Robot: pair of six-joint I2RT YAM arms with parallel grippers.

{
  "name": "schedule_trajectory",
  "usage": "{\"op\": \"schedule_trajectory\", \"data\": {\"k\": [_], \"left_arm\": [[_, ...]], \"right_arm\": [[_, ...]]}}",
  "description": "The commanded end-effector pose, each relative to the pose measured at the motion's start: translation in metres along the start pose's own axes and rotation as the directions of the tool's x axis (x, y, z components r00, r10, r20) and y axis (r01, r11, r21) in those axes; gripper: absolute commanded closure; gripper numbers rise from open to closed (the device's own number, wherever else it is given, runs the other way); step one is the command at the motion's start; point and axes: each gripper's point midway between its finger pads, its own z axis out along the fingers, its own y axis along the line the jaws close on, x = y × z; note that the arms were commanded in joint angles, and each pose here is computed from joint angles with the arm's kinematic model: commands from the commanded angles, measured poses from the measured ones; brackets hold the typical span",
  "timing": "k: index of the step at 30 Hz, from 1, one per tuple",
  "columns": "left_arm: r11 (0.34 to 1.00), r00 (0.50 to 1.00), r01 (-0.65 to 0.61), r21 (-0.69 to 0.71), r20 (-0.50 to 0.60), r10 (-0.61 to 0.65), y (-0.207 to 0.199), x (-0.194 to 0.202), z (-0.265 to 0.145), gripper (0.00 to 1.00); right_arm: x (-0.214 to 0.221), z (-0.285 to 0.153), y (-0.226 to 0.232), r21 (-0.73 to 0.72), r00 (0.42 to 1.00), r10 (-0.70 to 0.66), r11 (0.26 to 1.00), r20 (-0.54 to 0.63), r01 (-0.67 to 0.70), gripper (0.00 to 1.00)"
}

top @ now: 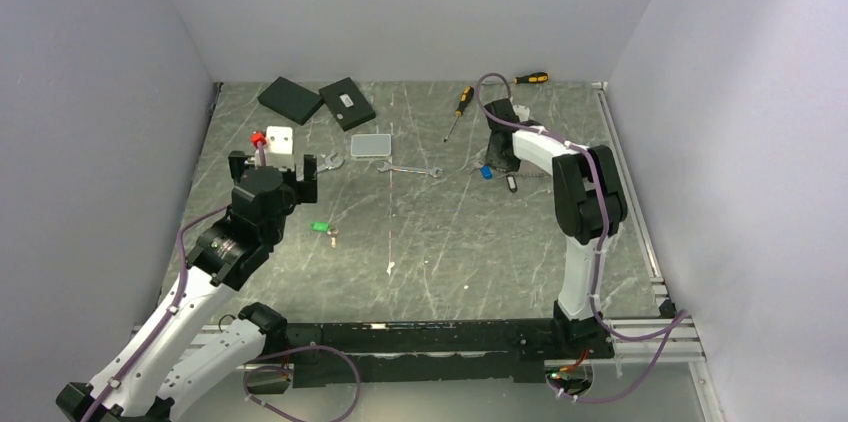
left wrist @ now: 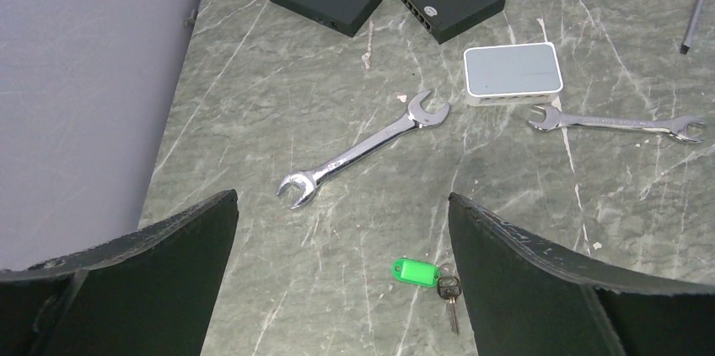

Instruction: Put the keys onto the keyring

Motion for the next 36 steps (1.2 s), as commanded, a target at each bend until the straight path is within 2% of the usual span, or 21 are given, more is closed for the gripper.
{"op": "schedule_trajectory", "data": {"k": [1, 3, 7, 12, 18, 27, 36], "left_arm": [[0.999, 0.998, 0.039, 0.012, 0.051, -0.039, 0.0, -0.019, -0.002, 0.01], [0.999, 0.998, 0.037, 0.015, 0.048, -0.038, -0.001, -0.019, -0.002, 0.01], [0.999, 0.998, 0.035, 0.014, 0.044, -0.035, -0.002, -0.018, -0.001, 0.01], [0.999, 0.999, 0.033, 0.021, 0.038, -0.034, -0.004, -0.017, 0.0, 0.01], [0.999, 0.999, 0.03, 0.022, 0.033, -0.031, -0.005, -0.016, 0.002, 0.01], [1.0, 0.999, 0.021, 0.013, 0.024, -0.022, -0.004, -0.014, 0.004, 0.01], [1.0, 1.0, 0.013, 0.011, 0.017, -0.014, -0.005, -0.012, 0.006, 0.01]], "right_arm": [[-0.018, -0.027, -0.002, -0.026, 0.996, 0.034, 0.999, 0.084, -0.032, 0.51], [-0.013, -0.031, -0.005, -0.035, 0.995, 0.038, 0.999, 0.092, -0.035, 0.47], [-0.015, -0.047, -0.016, -0.043, 0.987, 0.053, 0.998, 0.153, -0.047, 0.46], [-0.015, -0.058, -0.041, 0.018, 0.974, 0.077, 0.996, 0.215, -0.083, 0.46], [0.001, -0.041, -0.065, 0.059, 0.969, 0.187, 0.978, 0.16, -0.199, 0.48], [0.005, -0.018, -0.07, -0.072, 0.937, 0.33, 0.944, 0.12, -0.323, 0.53], [-0.006, -0.01, -0.068, -0.128, 0.916, 0.378, 0.923, 0.133, -0.362, 0.57]]}}
